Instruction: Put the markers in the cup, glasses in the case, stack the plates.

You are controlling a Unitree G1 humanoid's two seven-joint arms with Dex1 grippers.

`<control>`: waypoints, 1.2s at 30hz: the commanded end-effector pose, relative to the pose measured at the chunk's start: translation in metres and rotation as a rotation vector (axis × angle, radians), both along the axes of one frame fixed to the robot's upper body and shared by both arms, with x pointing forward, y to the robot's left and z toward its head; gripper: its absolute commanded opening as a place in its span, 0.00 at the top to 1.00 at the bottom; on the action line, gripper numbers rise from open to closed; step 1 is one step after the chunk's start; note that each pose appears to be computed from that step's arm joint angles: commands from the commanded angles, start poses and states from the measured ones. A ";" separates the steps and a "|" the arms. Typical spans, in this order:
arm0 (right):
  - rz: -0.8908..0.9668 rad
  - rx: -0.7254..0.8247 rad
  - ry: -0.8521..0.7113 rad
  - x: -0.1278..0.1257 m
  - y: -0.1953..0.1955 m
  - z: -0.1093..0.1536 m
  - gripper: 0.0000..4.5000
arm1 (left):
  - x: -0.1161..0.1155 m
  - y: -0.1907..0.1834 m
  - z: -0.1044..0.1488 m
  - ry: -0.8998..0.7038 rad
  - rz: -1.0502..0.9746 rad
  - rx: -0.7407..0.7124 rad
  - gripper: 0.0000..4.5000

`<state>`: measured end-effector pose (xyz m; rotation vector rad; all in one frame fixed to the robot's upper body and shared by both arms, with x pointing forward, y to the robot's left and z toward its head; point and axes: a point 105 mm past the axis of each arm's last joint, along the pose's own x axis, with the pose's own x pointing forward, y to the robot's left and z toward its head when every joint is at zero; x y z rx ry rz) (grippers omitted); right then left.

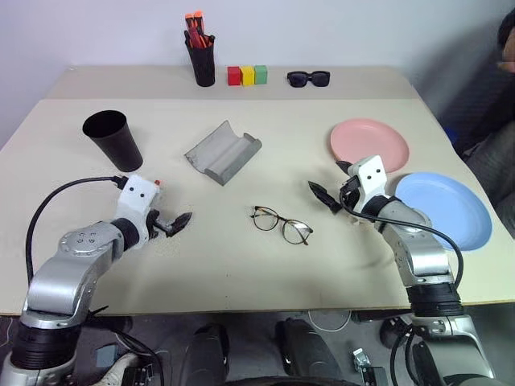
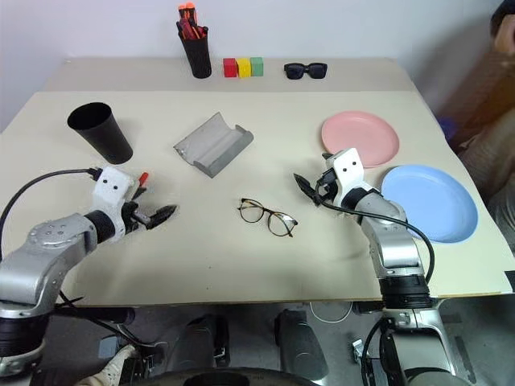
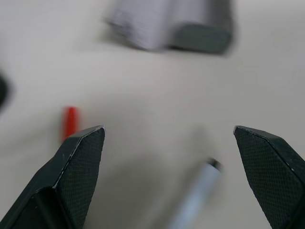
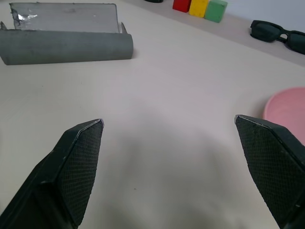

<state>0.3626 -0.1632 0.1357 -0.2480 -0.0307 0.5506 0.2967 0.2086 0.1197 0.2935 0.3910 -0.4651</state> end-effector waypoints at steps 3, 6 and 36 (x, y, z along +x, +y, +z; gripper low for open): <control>0.121 0.001 -0.024 -0.016 0.017 0.013 0.00 | -0.016 0.001 -0.007 0.113 -0.121 0.038 0.01; 0.204 -0.039 0.000 -0.029 0.024 0.007 0.00 | -0.021 0.007 -0.013 0.165 -0.146 0.051 0.01; 0.440 0.020 -0.151 -0.036 0.124 0.034 0.00 | 0.077 0.047 0.183 -0.948 0.512 -0.082 0.99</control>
